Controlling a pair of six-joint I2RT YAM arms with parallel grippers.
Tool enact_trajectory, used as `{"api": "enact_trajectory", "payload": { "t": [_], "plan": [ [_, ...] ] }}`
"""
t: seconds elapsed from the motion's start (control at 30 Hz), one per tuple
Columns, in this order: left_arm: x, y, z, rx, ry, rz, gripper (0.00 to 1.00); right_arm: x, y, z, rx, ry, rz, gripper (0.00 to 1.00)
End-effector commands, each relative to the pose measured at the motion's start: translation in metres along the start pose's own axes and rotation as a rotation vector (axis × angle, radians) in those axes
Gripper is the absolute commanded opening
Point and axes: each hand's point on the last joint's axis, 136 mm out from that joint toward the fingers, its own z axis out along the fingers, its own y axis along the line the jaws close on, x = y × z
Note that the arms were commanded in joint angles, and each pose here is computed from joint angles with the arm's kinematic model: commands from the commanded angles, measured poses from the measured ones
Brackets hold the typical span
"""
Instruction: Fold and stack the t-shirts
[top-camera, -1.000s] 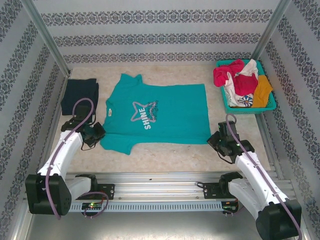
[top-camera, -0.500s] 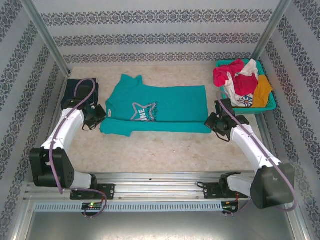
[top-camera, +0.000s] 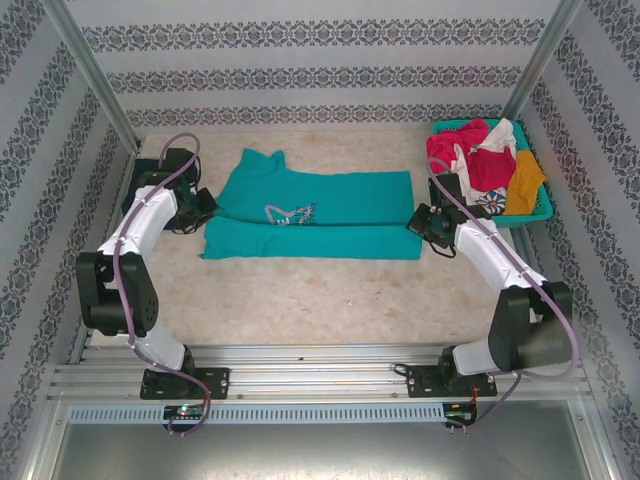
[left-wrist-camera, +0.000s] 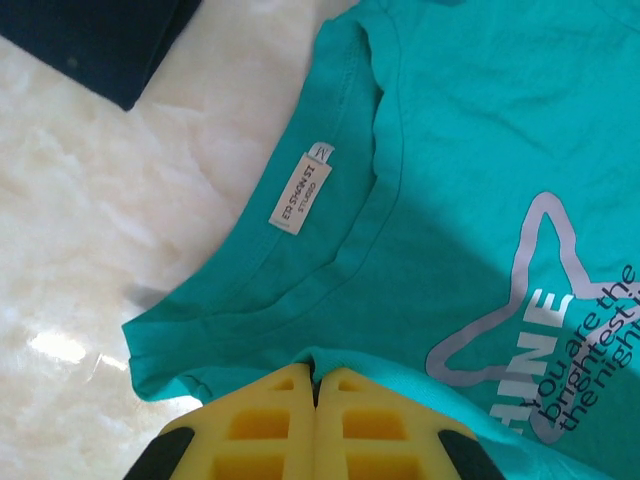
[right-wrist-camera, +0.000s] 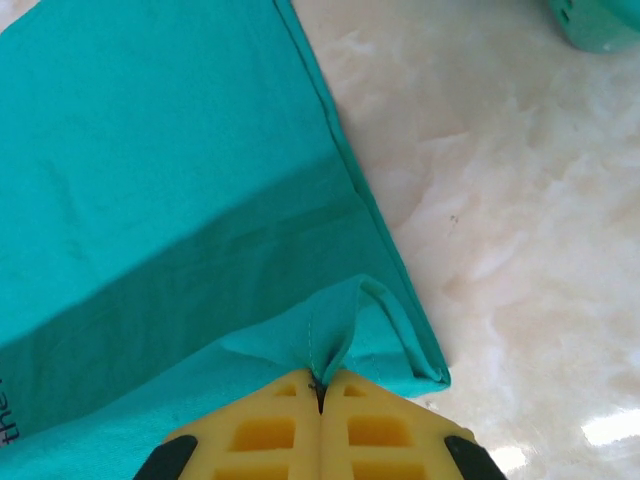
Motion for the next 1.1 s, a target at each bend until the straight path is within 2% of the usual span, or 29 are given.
{"api": "enact_trajectory", "payload": {
  "t": [0.0, 0.37, 0.6, 1.0, 1.03, 1.07],
  "plan": [
    [-0.011, 0.002, 0.001, -0.032, -0.017, 0.039, 0.0, -0.012, 0.007, 0.005, -0.013, -0.003, -0.02, 0.0],
    [-0.027, -0.009, 0.026, -0.033, 0.002, 0.042, 0.0, -0.02, 0.013, 0.033, 0.004, 0.033, -0.011, 0.0],
    [-0.03, -0.012, 0.041, -0.031, 0.023, 0.041, 0.0, -0.016, 0.002, 0.044, 0.055, 0.051, 0.0, 0.0],
    [-0.027, -0.009, 0.072, -0.053, 0.074, 0.028, 0.0, -0.018, 0.01, 0.069, 0.023, 0.087, 0.008, 0.0],
    [-0.027, -0.009, 0.073, -0.054, 0.073, 0.028, 0.0, -0.018, 0.011, 0.07, 0.019, 0.088, 0.007, 0.02],
    [-0.026, -0.007, 0.074, -0.059, 0.077, 0.027, 0.0, -0.019, 0.012, 0.071, 0.015, 0.089, 0.004, 0.13]
  ]
}}
